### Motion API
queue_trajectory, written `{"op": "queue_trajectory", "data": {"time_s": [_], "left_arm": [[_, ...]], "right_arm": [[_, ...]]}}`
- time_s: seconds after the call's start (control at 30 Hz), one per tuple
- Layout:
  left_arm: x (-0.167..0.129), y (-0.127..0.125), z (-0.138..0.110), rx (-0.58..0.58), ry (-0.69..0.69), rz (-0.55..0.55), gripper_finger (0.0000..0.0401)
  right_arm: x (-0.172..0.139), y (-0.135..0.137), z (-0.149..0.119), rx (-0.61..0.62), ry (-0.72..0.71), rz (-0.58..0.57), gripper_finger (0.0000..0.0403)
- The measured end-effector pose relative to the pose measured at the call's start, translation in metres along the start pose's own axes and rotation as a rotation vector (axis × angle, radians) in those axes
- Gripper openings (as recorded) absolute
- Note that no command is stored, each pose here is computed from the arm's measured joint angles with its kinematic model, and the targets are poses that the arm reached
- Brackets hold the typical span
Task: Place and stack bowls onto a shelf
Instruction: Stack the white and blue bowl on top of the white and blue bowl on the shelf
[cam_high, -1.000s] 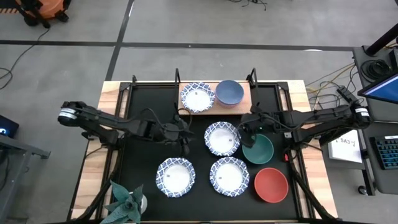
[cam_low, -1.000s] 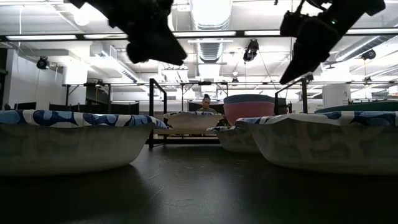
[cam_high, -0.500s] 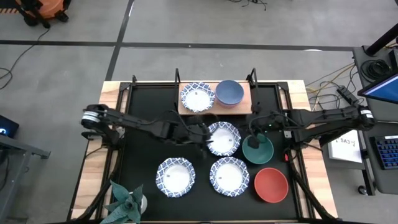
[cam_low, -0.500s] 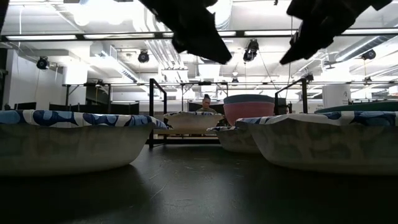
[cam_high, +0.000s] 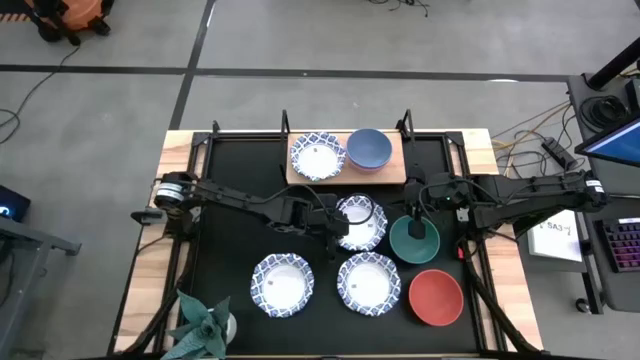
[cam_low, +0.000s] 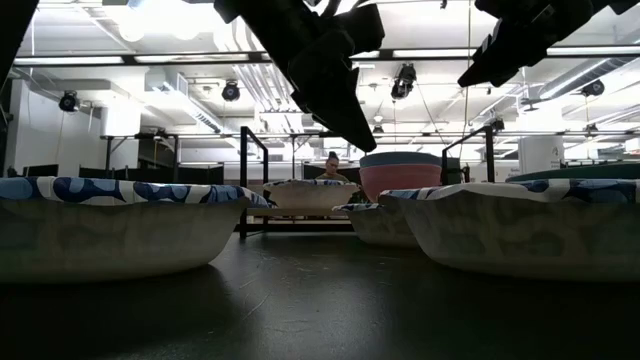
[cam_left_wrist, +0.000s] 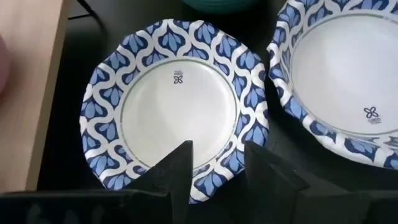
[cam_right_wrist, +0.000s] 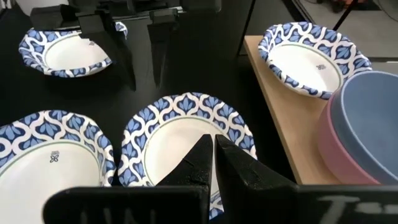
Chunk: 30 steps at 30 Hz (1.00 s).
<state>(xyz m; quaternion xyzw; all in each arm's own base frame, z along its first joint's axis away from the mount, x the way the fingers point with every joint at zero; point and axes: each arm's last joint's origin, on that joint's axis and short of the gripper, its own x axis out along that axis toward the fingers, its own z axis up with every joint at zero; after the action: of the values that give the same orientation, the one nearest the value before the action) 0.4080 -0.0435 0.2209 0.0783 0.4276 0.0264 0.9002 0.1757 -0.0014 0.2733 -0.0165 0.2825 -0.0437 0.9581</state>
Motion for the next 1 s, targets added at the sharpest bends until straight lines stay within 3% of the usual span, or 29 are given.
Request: {"op": "queue_trajectory", "data": {"time_s": [0.43,0.6,1.0], "left_arm": [[0.023,-0.005,-0.010,0.146,0.065,-0.019,0.0173],[0.031,-0.005,-0.013,0.150,0.074,-0.108,0.0173],[0.042,0.002,-0.017,0.146,0.078,-0.130,0.0173]], "right_arm": [[0.002,0.000,-0.001,-0.013,0.009,0.000,0.0009],[0.002,0.000,-0.001,-0.014,0.010,0.000,0.0009],[0.002,0.000,-0.001,-0.017,0.010,-0.004,0.0009]]}}
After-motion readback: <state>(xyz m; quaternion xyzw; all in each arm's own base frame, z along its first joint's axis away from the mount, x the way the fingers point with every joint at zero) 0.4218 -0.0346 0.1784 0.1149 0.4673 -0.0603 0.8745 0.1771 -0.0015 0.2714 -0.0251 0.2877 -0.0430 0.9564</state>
